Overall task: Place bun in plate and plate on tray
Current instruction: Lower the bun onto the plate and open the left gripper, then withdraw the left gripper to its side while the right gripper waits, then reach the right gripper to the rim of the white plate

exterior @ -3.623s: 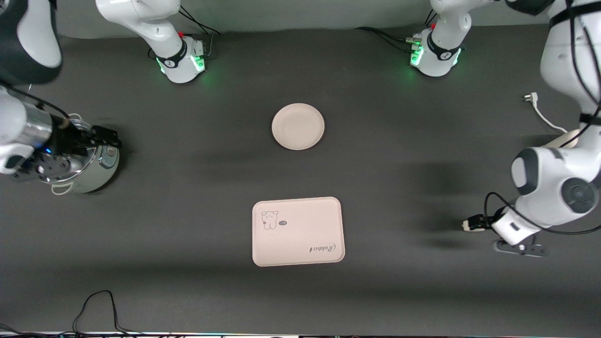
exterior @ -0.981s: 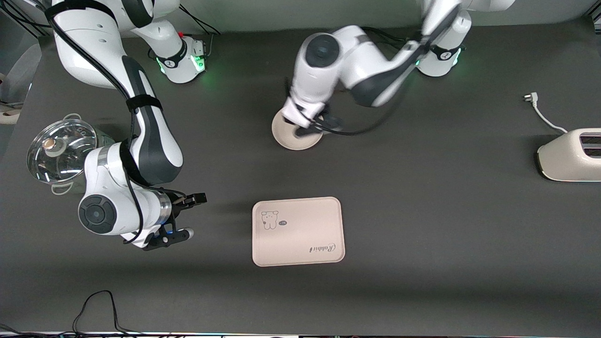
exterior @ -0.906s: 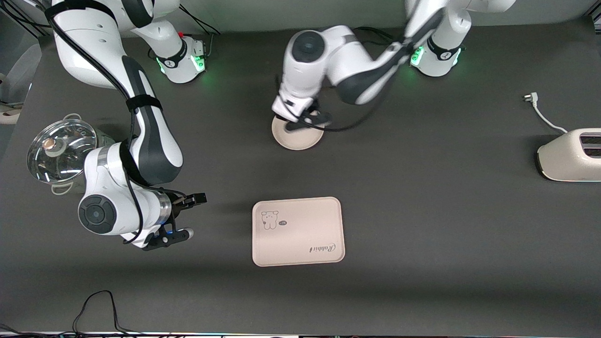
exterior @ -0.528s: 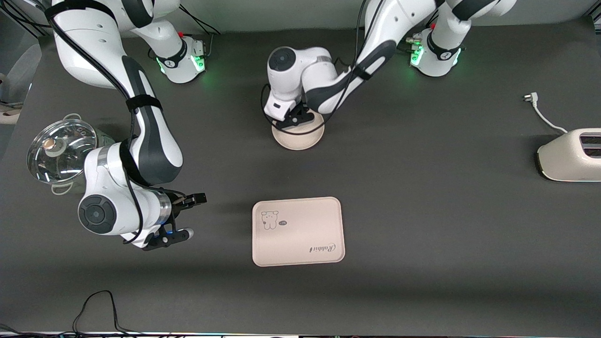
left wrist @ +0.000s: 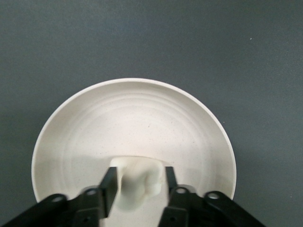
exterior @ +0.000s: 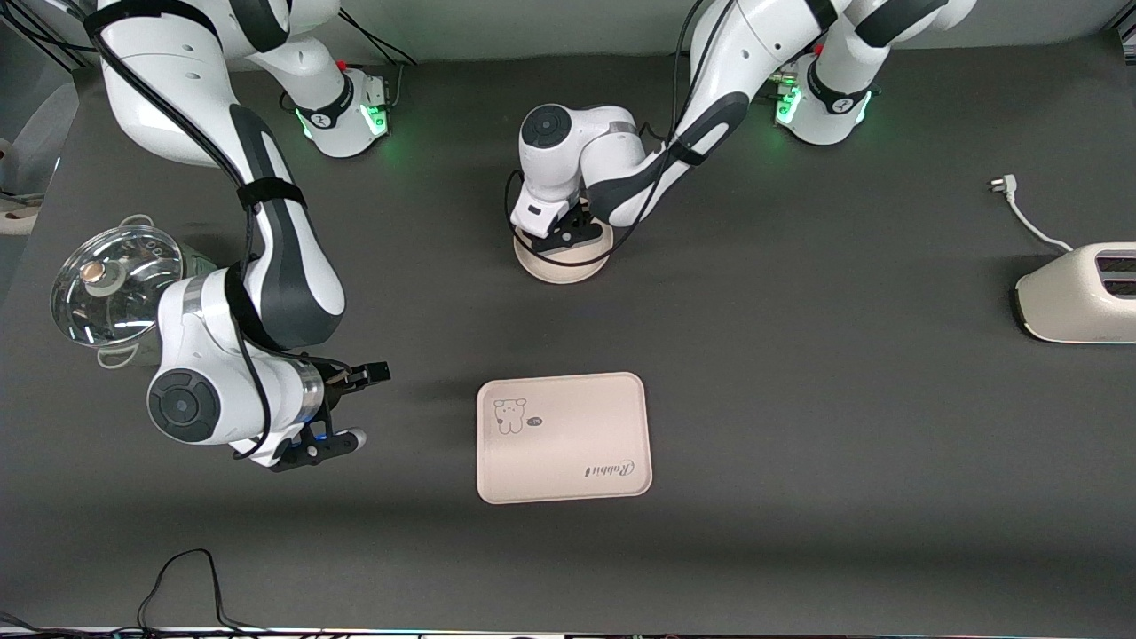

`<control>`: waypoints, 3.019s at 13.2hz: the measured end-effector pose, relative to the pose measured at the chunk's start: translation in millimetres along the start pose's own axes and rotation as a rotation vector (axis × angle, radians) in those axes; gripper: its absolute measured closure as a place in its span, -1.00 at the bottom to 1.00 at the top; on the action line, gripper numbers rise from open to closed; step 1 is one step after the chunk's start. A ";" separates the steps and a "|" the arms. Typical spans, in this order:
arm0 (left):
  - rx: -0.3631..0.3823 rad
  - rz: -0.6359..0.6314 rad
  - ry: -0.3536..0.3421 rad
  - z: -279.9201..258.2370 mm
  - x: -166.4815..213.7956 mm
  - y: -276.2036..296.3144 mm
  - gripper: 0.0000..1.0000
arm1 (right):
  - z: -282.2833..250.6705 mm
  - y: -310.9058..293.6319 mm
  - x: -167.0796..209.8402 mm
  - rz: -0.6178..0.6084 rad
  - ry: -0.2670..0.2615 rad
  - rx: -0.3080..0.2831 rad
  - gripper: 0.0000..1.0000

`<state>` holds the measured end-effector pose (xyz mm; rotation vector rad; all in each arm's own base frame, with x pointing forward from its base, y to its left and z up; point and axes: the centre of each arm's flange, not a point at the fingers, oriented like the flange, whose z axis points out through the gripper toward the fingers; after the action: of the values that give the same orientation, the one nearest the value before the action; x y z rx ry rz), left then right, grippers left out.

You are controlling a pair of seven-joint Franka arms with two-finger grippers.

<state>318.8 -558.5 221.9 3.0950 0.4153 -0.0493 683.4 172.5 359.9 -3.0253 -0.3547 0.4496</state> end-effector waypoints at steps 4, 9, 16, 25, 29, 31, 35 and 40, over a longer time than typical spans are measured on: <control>0.045 -0.003 0.015 -2.1 7.5 -5.0 -0.98 | -11.2 -7.6 -3.7 -0.006 0.018 0.036 -1.00; 0.118 0.034 0.073 -78.3 122.0 -35.9 -1.00 | -39.4 -33.9 -22.6 -0.044 0.021 0.050 -1.00; 0.187 0.066 0.100 -201.7 376.8 -249.0 -1.00 | -53.9 -35.1 -45.0 -0.050 -0.040 0.054 -1.00; 0.161 0.210 0.041 -291.3 449.8 -433.2 -1.00 | -62.4 -37.1 -72.3 -0.054 -0.088 0.079 -1.00; 0.133 0.220 -0.021 -309.4 453.1 -510.8 -1.00 | -8.1 -75.9 -98.5 -0.076 -0.098 0.167 -1.00; 0.114 0.198 -0.031 -328.4 440.4 -513.7 -1.00 | 28.0 -100.3 -117.2 -0.094 -0.104 0.154 -1.00; 0.108 0.241 -0.014 -361.2 385.6 -500.3 -1.00 | 101.0 -150.1 -143.4 -0.048 -0.092 0.113 -1.00; 0.079 0.280 0.035 -354.5 375.3 -477.1 -1.00 | 137.2 -193.8 -157.1 0.029 -0.084 0.144 -1.00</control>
<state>565.0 8.4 556.8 3.2016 -0.0228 -0.0069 454.7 327.6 291.1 -2.8812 -0.2709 0.5792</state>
